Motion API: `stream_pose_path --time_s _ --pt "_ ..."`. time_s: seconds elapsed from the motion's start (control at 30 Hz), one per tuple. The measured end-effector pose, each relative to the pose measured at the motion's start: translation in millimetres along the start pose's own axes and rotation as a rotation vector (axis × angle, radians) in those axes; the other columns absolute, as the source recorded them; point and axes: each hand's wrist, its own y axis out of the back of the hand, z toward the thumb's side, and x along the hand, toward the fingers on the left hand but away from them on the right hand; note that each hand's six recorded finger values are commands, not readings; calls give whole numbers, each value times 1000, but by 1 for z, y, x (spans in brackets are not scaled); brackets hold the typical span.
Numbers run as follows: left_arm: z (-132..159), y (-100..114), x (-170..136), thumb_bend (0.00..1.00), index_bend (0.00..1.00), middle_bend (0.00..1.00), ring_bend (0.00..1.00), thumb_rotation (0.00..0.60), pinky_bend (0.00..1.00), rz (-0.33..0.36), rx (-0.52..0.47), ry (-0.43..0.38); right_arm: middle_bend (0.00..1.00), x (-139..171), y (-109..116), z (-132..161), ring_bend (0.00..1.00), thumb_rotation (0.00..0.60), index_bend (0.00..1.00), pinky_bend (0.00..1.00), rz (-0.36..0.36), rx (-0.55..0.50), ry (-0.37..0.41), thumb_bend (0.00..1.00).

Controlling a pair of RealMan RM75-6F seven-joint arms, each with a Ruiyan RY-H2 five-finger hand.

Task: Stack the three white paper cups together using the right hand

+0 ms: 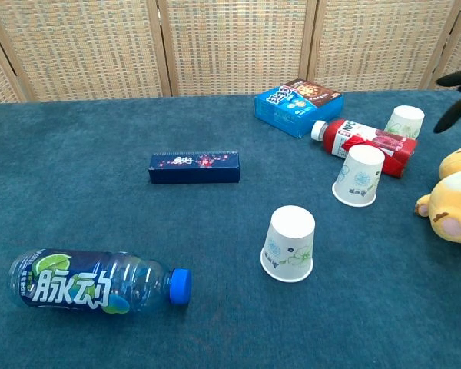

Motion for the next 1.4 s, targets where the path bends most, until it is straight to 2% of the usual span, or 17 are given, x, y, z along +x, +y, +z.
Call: stream_pose_path --time_s 0.33,0.53,0.7,1.07,1.4 --pt "-2 -1 2 23 0 0 0 600 10 -6 -10 5 0 -41 -20 53 0 600 331 31 87 -65 116 165" --pt "-3 1 2 24 0 0 0 600 9 -3 -20 8 0 -52 -38 72 0 600 329 29 169 -93 120 181" --pt "-4 1 2 24 0 0 0 600 9 -7 -29 9 0 -61 -54 86 0 600 301 22 194 -92 125 181" --pt "-6 -2 4 24 0 0 0 600 8 -20 -27 16 0 -84 -66 89 0 600 294 20 193 -100 92 181" --pt "-8 -4 7 24 0 0 0 600 9 -29 -25 23 0 -94 -81 85 0 600 296 20 230 -95 67 181"
